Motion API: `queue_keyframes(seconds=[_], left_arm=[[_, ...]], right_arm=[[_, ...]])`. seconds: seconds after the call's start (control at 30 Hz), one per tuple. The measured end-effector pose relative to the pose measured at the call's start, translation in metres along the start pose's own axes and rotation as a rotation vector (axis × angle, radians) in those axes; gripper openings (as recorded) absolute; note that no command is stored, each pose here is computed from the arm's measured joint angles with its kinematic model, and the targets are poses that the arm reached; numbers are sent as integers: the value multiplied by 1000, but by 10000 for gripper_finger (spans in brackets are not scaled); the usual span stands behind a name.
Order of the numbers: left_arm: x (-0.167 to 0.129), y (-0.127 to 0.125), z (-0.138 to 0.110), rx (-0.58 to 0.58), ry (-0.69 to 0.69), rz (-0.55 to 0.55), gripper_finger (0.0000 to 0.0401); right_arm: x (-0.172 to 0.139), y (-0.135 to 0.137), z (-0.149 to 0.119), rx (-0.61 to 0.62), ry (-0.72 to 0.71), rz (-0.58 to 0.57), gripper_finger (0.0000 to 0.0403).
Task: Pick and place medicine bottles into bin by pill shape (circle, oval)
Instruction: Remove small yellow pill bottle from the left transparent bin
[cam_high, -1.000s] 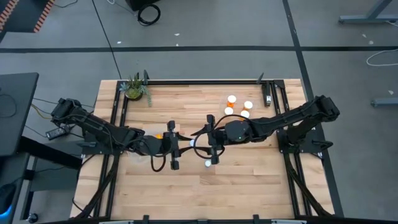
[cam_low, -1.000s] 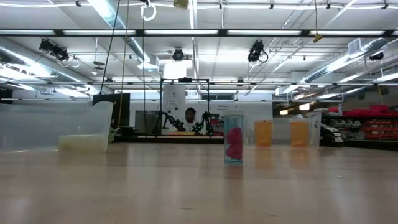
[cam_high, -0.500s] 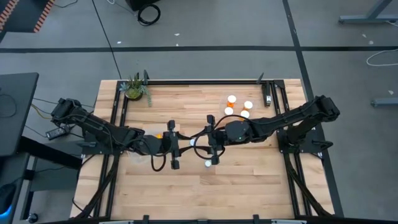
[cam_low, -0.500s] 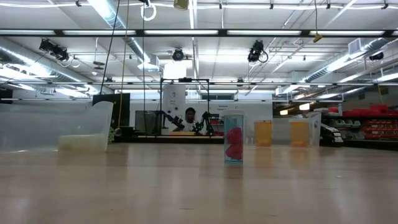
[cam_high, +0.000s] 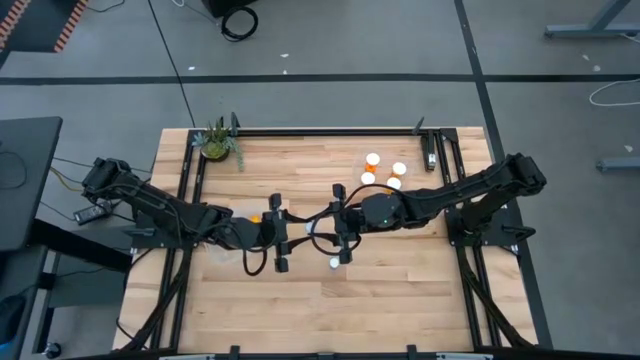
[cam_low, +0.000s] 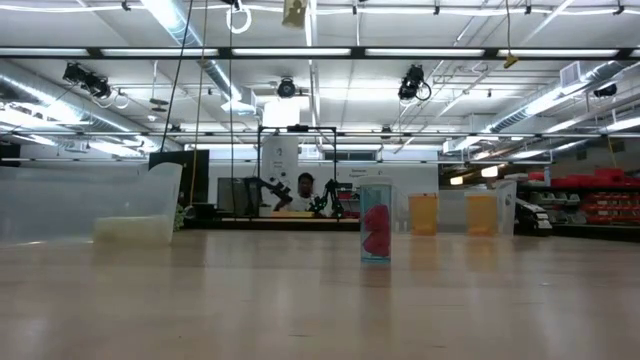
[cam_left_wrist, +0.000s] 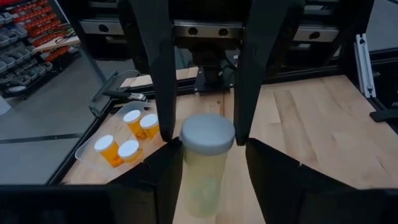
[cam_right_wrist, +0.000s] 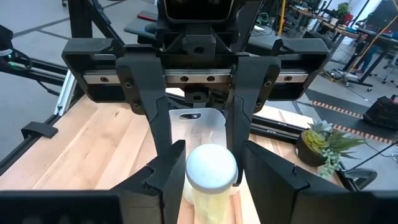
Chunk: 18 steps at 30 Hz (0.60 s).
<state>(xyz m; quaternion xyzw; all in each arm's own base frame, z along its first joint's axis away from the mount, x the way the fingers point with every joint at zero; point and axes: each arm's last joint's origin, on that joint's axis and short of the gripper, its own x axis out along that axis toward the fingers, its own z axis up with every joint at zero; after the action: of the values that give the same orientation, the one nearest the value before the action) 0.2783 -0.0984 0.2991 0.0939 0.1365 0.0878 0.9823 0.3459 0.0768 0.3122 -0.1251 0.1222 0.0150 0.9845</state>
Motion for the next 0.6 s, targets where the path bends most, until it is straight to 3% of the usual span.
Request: queue_keyframes(seconds=[0.2,0.6], left_arm=[[0,0,-1,7,11,2,192],[1,2,-2,11,17,25,168]], right_arm=[[0,0,0,1,1,0,165],[0,0,0,10,-1,0,165]])
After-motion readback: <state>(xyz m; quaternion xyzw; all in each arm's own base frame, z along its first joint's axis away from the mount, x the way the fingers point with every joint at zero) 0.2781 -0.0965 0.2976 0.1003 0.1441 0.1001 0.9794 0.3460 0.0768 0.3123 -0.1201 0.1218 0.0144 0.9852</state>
